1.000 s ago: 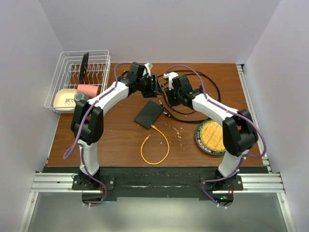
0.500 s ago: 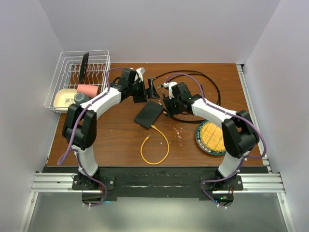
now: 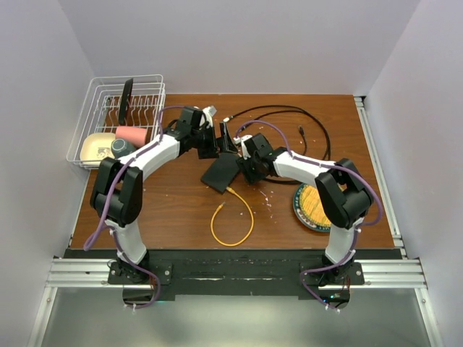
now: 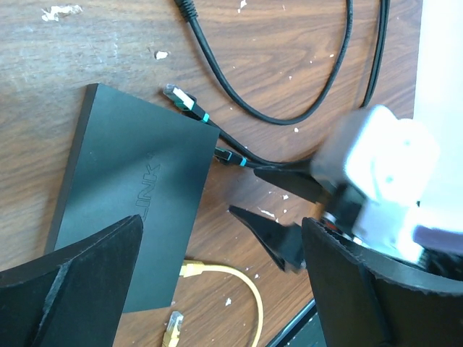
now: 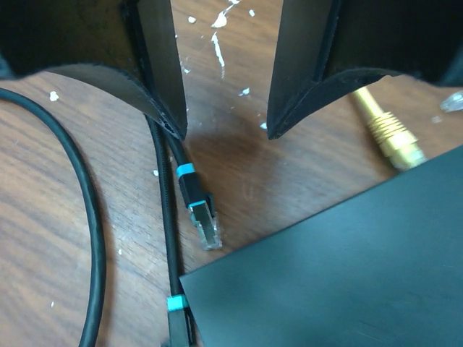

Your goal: Insert the plug into the switch port

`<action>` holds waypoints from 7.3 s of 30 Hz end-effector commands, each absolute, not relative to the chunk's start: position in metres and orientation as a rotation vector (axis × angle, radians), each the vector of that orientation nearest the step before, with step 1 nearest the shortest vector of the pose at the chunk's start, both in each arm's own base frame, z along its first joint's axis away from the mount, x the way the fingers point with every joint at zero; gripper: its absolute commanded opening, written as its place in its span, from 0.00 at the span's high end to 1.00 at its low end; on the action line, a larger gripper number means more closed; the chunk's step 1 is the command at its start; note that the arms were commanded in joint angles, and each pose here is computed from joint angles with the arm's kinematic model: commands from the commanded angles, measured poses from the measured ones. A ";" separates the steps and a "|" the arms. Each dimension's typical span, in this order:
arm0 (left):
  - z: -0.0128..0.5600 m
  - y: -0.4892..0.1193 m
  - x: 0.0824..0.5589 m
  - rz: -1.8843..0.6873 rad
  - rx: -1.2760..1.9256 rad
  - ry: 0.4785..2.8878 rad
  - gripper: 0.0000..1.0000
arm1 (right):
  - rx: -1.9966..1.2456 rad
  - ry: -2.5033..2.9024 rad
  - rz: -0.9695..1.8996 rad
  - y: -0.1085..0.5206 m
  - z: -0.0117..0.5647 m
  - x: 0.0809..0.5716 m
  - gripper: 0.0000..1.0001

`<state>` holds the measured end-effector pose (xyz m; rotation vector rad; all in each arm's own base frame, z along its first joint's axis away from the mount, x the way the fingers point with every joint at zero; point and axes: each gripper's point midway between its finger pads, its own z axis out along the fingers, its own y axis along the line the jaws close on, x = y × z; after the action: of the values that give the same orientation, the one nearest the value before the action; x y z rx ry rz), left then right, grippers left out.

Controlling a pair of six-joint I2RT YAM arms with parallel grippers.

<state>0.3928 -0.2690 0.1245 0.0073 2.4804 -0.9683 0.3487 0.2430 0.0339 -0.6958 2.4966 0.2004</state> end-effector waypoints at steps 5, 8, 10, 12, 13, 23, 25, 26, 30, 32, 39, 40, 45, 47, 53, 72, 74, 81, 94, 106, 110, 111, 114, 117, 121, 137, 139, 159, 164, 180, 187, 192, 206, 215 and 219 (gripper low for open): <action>0.155 -0.272 0.391 -1.036 0.088 2.376 0.06 | -0.654 2.413 0.125 0.241 0.054 0.373 0.51; 0.152 -0.273 0.389 -1.044 0.091 2.380 0.07 | -0.657 2.427 0.105 0.239 0.046 0.373 0.57; 0.152 -0.273 0.389 -1.050 0.095 2.378 0.07 | -0.651 2.428 0.093 0.237 0.044 0.373 0.59; 0.152 -0.273 0.388 -1.054 0.097 2.380 0.07 | -0.645 2.408 0.093 0.236 0.049 0.374 0.59; 0.151 -0.273 0.387 -1.057 0.099 2.383 0.07 | -0.644 2.389 0.105 0.238 0.053 0.376 0.59; 0.147 -0.275 0.383 -1.080 0.107 2.394 0.09 | -0.610 2.395 0.045 0.232 0.042 0.381 0.66; 0.147 -0.275 0.383 -1.078 0.106 2.394 0.09 | -0.619 2.416 0.033 0.230 0.033 0.380 0.70; 0.148 -0.275 0.383 -1.078 0.109 2.392 0.09 | -0.627 2.420 0.028 0.229 0.030 0.379 0.72; 0.148 -0.274 0.383 -1.069 0.111 2.390 0.09 | -0.644 2.415 0.033 0.228 0.030 0.375 0.97; 0.148 -0.274 0.384 -1.069 0.111 2.390 0.09 | -0.642 2.397 0.045 0.228 0.036 0.374 1.00; 0.150 -0.277 0.388 -1.077 0.116 2.384 0.10 | -0.661 2.349 0.104 0.232 0.058 0.370 1.00; 0.149 -0.278 0.389 -1.077 0.118 2.384 0.10 | -0.662 2.340 0.108 0.232 0.062 0.369 1.00; 0.153 -0.289 0.395 -1.101 0.138 2.377 0.15 | -0.658 2.276 0.189 0.238 0.095 0.365 1.00; 0.153 -0.297 0.399 -1.108 0.152 2.377 0.20 | -0.663 2.263 0.211 0.240 0.100 0.363 1.00; 0.141 -0.304 0.406 -1.076 0.136 2.420 0.26 | -0.670 2.274 0.192 0.236 0.095 0.360 0.92; 0.131 -0.292 0.390 -1.042 0.134 2.455 0.24 | -0.703 2.389 0.131 0.243 0.032 0.373 0.66; 0.131 -0.292 0.389 -1.042 0.136 2.451 0.24 | -0.708 2.391 0.133 0.242 0.030 0.372 0.66; 0.135 -0.291 0.391 -1.037 0.137 2.437 0.24 | -0.797 2.445 0.166 0.246 0.011 0.362 0.98; 0.170 -0.295 0.395 -1.078 0.198 2.314 0.25 | -0.899 2.241 0.546 0.276 0.099 0.330 1.00; 0.184 -0.309 0.379 -1.168 0.166 2.322 0.32 | -0.809 2.164 0.784 0.269 0.146 0.336 1.00; 0.179 -0.317 0.375 -1.167 0.169 2.341 0.33 | -0.779 2.148 0.816 0.273 0.157 0.337 1.00; 0.175 -0.319 0.374 -1.168 0.165 2.355 0.34 | -0.774 2.138 0.817 0.273 0.161 0.339 1.00; 0.171 -0.325 0.372 -1.170 0.170 2.372 0.36 | -0.761 2.127 0.813 0.272 0.168 0.340 1.00; 0.167 -0.328 0.370 -1.165 0.181 2.381 0.38 | -0.739 2.109 0.812 0.270 0.176 0.343 1.00; 0.167 -0.327 0.370 -1.155 0.183 2.382 0.40 | -0.717 2.082 0.817 0.267 0.188 0.346 1.00; 0.185 -0.343 0.367 -1.318 0.116 2.310 1.00 | -0.729 2.089 0.807 0.262 0.190 0.342 0.74; 0.187 -0.344 0.365 -1.329 0.078 2.319 1.00 | -0.684 2.069 0.751 0.256 0.198 0.349 0.53; 0.212 -0.348 0.364 -1.394 -0.011 2.245 1.00 | -0.723 2.105 0.735 0.279 0.168 0.341 0.53; 0.217 -0.345 0.365 -1.380 -0.008 2.223 1.00 | -0.700 2.125 0.708 0.275 0.159 0.343 0.91; 0.321 -0.255 0.376 -1.151 0.086 1.721 0.00 | -0.909 1.968 0.873 0.278 0.247 0.325 1.00; 0.352 -0.272 0.345 -1.329 0.386 1.562 0.07 | -1.074 1.807 1.269 0.285 0.299 0.282 1.00; 0.378 -0.282 0.323 -1.409 0.536 1.443 0.15 | -1.092 1.722 1.386 0.273 0.319 0.272 1.00; 0.371 -0.342 0.301 -1.469 0.716 1.473 0.42 | -1.010 1.656 1.508 0.264 0.344 0.276 1.00; 0.369 -0.347 0.301 -1.500 0.721 1.484 1.00 | -0.997 1.651 1.513 0.262 0.347 0.276 1.00; 0.377 -0.346 0.306 -1.499 0.650 1.485 1.00 | -0.945 1.703 1.417 0.260 0.344 0.288 0.89</action>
<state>0.2944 -0.3453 0.3567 0.7330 1.5140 -1.5245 0.2826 0.2625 0.3276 -0.9685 1.7219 1.5390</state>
